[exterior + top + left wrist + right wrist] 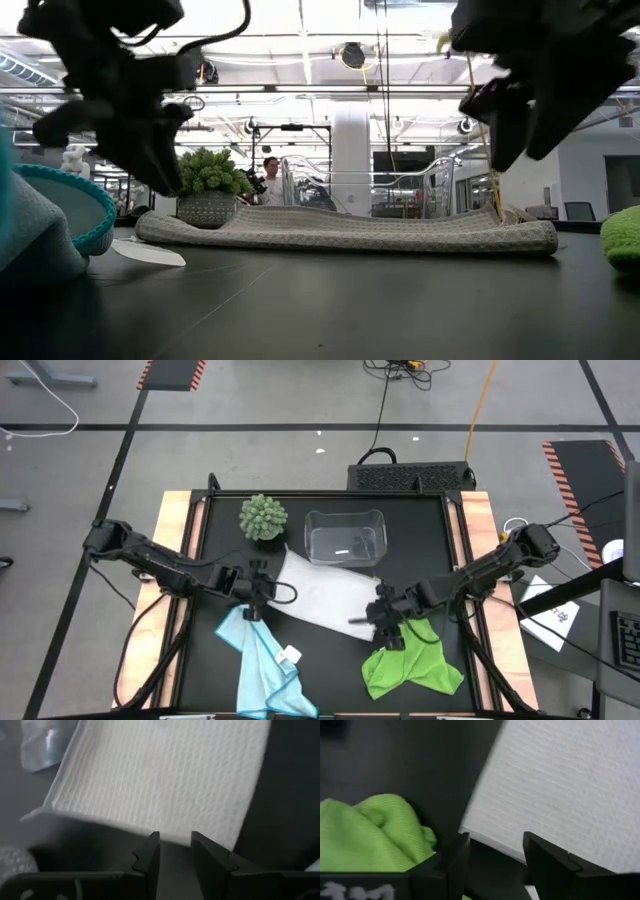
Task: Fold microfiber towels
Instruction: Fold the gray towel
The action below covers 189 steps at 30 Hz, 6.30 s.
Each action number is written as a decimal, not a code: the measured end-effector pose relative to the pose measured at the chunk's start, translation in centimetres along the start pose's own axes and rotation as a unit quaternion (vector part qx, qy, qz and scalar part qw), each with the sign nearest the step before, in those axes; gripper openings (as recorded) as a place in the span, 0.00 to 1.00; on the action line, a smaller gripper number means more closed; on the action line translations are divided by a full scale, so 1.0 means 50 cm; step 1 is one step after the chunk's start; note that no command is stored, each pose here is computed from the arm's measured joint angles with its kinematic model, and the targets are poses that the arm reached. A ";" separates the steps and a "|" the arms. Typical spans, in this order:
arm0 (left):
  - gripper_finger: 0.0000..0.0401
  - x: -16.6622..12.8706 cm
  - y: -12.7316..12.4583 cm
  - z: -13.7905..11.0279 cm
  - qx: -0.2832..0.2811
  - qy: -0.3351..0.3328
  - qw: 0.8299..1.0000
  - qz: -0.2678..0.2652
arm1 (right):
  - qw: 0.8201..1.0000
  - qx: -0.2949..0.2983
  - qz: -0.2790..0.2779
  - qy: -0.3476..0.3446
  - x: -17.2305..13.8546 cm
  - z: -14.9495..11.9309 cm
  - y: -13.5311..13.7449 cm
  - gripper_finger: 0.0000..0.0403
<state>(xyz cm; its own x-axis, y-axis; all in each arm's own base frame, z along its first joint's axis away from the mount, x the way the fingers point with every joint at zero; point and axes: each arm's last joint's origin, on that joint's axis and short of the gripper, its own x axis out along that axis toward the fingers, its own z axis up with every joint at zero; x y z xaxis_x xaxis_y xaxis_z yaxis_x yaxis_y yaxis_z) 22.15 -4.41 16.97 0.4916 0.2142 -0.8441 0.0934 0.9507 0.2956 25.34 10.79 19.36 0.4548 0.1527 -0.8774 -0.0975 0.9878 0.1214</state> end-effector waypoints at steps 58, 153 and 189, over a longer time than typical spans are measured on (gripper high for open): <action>0.28 0.108 -0.067 -0.016 -0.011 -0.002 0.997 -0.077 | 0.997 0.054 -0.022 0.045 0.131 -0.023 0.037 0.03; 0.28 0.104 -0.090 -0.021 0.002 0.008 0.991 -0.130 | 0.977 -0.082 0.168 -0.104 0.181 0.438 -0.262 0.35; 0.28 -0.066 -0.089 -0.039 -0.060 -0.040 0.990 -0.124 | 0.986 -0.099 0.099 0.095 0.148 0.343 -0.220 0.48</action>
<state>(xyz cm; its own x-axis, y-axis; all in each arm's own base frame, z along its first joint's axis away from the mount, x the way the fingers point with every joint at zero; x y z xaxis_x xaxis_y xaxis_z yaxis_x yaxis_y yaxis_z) 18.44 -8.89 17.59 0.5333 -0.0437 -0.8448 0.1181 0.9927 0.0233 44.98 1.59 19.49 0.2374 0.3142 -0.9192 -0.3477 0.9111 0.2216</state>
